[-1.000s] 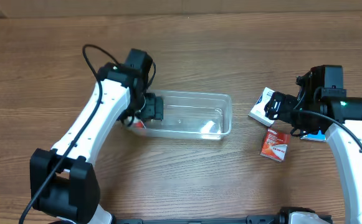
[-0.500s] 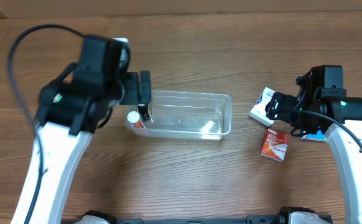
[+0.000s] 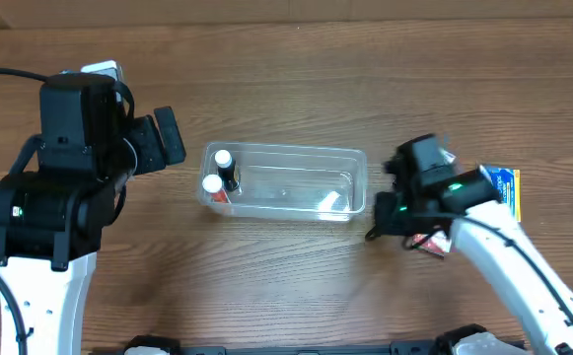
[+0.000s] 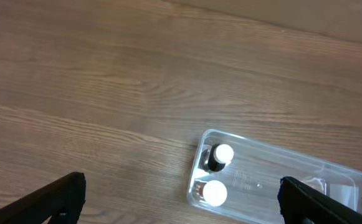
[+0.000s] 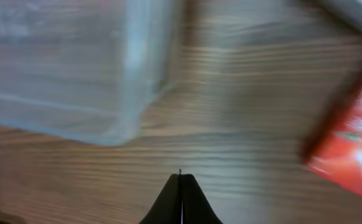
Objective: Pack container
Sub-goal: 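Grasp the white bandage box with the right gripper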
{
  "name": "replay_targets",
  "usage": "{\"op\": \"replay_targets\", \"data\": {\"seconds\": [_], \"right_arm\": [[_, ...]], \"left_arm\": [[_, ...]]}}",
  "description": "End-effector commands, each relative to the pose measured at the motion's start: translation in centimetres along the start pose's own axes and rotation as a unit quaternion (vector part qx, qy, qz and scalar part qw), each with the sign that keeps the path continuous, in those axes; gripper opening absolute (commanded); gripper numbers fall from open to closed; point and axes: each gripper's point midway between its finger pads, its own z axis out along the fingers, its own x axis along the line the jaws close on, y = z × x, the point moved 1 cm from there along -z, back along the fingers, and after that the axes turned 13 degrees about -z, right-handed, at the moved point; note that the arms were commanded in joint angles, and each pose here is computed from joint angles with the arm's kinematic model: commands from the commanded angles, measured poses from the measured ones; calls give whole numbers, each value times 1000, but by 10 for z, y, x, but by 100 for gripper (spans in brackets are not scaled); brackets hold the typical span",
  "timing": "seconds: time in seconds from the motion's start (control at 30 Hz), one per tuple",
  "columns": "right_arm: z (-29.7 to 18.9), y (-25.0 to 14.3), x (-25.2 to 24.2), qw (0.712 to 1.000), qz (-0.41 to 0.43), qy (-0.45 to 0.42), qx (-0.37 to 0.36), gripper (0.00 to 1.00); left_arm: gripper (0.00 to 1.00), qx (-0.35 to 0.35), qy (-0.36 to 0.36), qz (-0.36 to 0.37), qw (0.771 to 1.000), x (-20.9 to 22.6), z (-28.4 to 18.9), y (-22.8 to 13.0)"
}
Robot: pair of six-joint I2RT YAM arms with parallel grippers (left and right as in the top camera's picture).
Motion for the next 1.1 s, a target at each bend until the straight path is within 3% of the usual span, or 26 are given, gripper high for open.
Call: {"op": "replay_targets", "data": {"seconds": [0.0,0.4,0.67,0.8,0.9,0.93,0.97,1.0,1.03,1.07], "right_arm": [[11,-3,31,1000,-4,19,-4,4],[58,11,24,999,-2,-31,10,4],[56,19,13,998,-4,-66,-10,4],[38,15,14,998,-5,-67,-17,4],[-8,29,13,993,7,-85,-87,4],[-28,37,8,988,21,-100,-119,8],[-49,45,2,981,33,-114,-154,32],[-70,53,-4,973,45,-124,-188,68],[-89,61,-12,966,60,-130,-217,89],[-107,70,-24,957,85,-135,-242,93]], "left_arm": [[100,5,1,-13,1000,-2,5,3],[100,18,8,-12,1000,-1,12,-1],[100,18,9,-12,1000,-1,12,-1],[100,18,9,-11,1000,-1,12,-1],[100,18,9,-10,1000,-1,12,-1],[100,18,9,-10,1000,-1,12,-1],[100,18,9,-10,1000,-1,12,-1],[100,18,9,-10,1000,-1,12,-1],[100,18,9,-10,1000,-1,12,-1],[100,19,9,-10,1000,-1,12,-1]]}}
